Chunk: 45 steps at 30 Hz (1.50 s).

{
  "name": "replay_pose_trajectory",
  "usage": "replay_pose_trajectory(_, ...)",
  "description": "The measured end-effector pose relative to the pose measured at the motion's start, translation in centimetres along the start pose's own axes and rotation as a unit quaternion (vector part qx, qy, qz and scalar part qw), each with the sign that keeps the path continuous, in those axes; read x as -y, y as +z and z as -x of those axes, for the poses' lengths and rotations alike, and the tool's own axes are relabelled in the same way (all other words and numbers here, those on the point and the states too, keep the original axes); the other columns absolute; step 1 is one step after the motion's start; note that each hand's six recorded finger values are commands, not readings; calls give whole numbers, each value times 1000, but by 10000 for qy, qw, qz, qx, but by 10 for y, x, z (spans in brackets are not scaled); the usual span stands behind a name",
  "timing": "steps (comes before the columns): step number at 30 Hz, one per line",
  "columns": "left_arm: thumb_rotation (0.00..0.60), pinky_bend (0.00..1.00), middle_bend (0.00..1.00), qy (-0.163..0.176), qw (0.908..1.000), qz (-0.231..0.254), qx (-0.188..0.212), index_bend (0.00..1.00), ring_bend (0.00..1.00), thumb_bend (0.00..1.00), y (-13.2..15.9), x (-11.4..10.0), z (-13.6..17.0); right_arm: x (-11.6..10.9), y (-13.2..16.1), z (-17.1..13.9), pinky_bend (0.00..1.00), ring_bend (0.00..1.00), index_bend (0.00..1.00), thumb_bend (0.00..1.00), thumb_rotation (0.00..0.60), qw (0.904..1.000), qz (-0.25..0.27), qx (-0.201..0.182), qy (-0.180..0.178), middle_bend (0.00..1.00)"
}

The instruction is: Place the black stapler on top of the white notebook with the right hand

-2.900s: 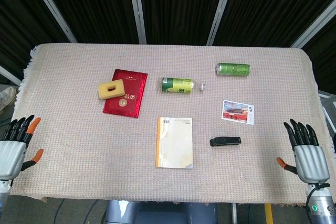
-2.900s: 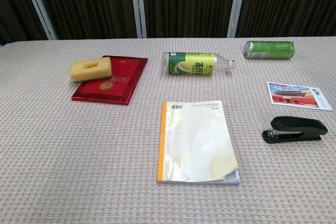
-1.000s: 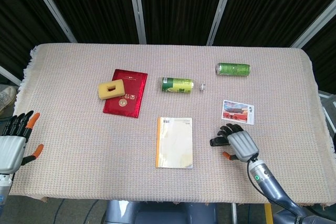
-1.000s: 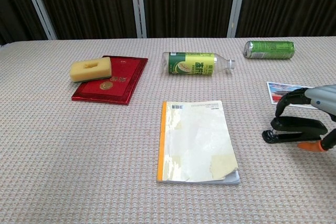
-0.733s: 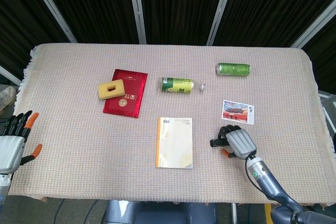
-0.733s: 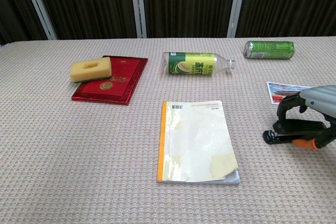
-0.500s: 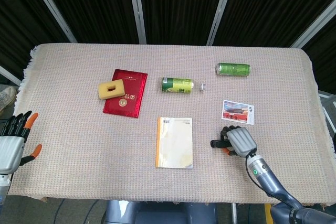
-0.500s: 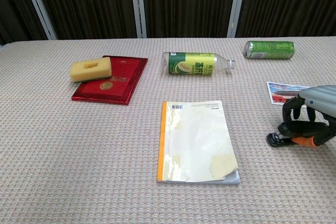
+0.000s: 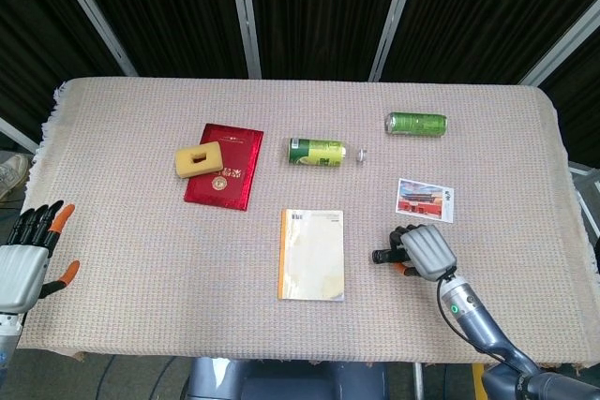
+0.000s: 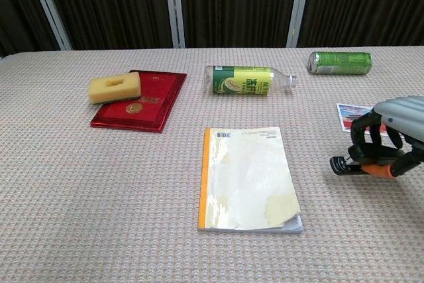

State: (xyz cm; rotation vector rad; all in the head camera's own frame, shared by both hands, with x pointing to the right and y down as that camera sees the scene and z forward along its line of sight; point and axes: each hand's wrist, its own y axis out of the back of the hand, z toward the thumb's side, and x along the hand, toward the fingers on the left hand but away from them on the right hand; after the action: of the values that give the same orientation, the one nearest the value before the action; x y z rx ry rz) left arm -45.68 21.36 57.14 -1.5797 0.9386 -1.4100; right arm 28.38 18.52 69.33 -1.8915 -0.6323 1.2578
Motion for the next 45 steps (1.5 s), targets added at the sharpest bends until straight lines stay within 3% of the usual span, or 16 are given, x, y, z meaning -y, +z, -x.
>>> replay_pose_trajectory(13, 600, 62, 0, -21, 9993, 261, 257, 0, 0, 320, 2, -5, 4, -21, 78, -8, 605, 501, 644, 344, 600, 9976, -488, -439, -219, 481)
replay_pose_trajectory(24, 600, 63, 0, -60, 9990, 375, 223, 0, 0, 318, -8, -7, 3, 0, 158, 5, 605, 503, 645, 344, 600, 9962, -475, -733, -63, 481)
replay_pose_trajectory(36, 600, 63, 0, -26, 9988, 470, 115, 0, 0, 319, -17, -10, -1, 3, 197, 37, 605, 505, 645, 344, 600, 9942, -542, -931, -11, 481)
replay_pose_trajectory(45, 600, 63, 0, -31, 9989, 473, 71, 0, 0, 320, -19, -9, -2, 4, 201, 51, 605, 506, 645, 344, 600, 9943, -548, -910, 64, 482)
